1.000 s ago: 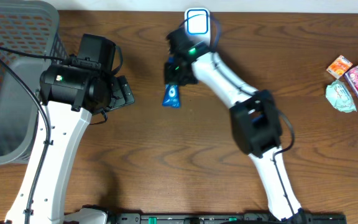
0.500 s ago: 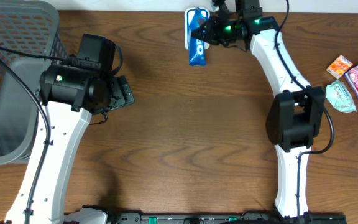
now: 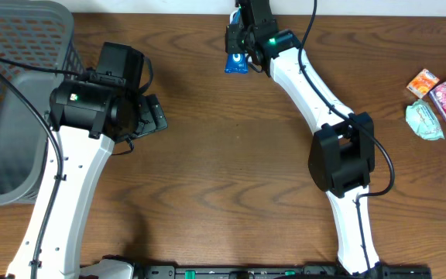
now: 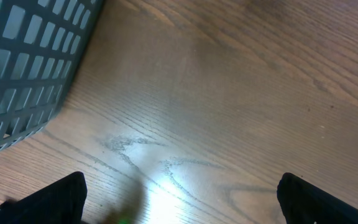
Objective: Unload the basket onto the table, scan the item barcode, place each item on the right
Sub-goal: 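Carry the Oreo pack to the right edge and release it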
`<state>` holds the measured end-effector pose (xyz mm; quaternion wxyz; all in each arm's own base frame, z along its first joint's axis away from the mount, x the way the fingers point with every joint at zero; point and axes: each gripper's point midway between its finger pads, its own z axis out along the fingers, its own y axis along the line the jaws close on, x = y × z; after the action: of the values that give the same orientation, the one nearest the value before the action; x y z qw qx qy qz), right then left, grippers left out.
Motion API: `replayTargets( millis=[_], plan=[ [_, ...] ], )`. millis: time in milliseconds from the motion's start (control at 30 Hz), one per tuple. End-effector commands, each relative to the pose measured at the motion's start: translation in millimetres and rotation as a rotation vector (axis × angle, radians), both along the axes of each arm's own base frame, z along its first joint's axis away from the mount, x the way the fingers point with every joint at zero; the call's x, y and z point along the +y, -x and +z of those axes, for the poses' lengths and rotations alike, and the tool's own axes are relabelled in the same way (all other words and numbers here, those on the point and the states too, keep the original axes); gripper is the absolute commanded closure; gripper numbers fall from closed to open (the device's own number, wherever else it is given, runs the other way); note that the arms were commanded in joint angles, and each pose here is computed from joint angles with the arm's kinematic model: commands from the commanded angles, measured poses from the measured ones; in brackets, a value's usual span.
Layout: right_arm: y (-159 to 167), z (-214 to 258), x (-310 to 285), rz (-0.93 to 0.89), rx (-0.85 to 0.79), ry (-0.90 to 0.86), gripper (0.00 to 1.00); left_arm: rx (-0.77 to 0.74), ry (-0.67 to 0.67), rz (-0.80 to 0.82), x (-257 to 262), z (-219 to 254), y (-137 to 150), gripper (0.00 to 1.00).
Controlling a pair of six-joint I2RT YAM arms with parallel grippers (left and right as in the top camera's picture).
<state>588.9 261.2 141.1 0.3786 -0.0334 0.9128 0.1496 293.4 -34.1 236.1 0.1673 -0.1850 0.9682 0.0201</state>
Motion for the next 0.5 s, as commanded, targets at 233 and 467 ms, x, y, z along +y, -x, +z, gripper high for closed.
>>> replayTargets(
  millis=[233, 467],
  plan=[
    [-2.6, 6.3, -45.9, -0.099, 0.047, 0.07, 0.99, -0.011, -0.002, 0.011, 2.4, 3.5, 0.6, 0.02],
    [3.8, 54.1, -159.1, -0.277, 0.152, 0.113, 0.99, -0.011, -0.002, 0.011, 2.5, 3.4, 0.7, 0.02]
  ],
)
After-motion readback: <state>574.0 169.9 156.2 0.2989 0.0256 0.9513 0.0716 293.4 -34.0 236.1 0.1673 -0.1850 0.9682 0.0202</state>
